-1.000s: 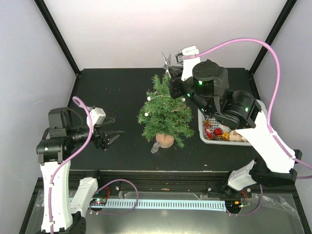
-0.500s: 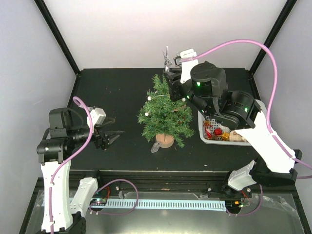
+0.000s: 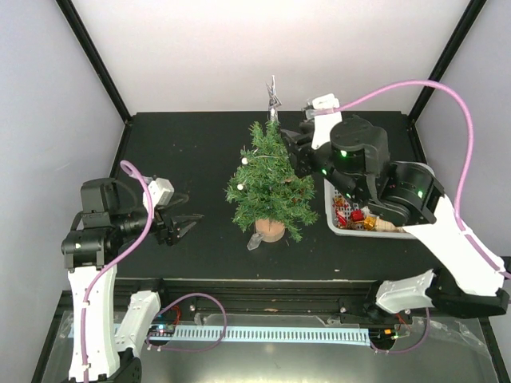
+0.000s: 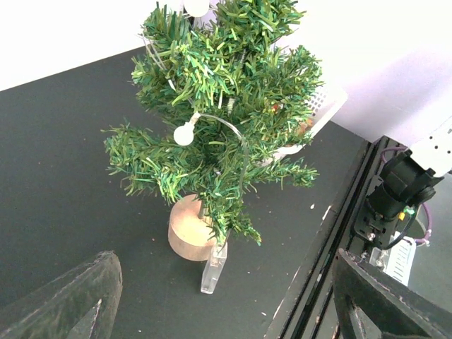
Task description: Decorate the small christmas tree
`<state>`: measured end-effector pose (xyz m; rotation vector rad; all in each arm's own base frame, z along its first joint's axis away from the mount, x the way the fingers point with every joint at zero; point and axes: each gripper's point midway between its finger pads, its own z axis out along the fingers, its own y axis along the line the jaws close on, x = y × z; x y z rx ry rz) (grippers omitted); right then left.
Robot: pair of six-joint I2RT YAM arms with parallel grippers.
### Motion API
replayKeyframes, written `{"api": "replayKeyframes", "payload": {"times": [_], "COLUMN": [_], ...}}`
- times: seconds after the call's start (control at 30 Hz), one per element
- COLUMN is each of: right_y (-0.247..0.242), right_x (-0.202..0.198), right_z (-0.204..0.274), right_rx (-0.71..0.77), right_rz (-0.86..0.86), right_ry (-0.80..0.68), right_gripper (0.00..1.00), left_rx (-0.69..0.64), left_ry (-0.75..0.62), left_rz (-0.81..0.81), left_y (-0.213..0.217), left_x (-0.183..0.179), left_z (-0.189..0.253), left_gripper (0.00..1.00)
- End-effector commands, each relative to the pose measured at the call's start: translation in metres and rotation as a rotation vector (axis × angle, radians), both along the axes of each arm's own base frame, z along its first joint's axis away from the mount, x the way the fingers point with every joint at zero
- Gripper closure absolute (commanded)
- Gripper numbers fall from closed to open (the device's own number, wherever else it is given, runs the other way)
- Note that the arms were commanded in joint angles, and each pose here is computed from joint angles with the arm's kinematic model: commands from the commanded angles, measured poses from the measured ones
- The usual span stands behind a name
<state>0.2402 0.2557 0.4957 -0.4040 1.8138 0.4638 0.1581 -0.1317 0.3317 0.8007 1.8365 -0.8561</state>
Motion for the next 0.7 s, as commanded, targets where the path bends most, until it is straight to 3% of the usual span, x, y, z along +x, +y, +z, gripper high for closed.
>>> {"api": "replayKeyframes", "payload": {"times": [0.0, 0.33, 0.67], "right_y": [-0.022, -0.063, -0.162], "right_x": [-0.005, 0.001, 0.058], "right_z": [-0.003, -0.098, -0.186], "right_rx": [0.052, 0.002, 0.104], "right_rz": [-0.05, -0.194, -0.547], "right_ry": [-0.006, 0.173, 0.41], "right_gripper": [0.54, 0.46, 0.47], "left_rx": [0.015, 0.022, 0.103], "left_ry": [-0.032, 0.007, 0.036], "left_rz": [0.002, 0.042, 0.106], "left_y": [0.001, 0.005, 0.012], "left_x": [0.001, 0.016, 0.048], "left_z": [0.001, -0.01, -0.02], "left_gripper": [0.18, 0.18, 0.18]}}
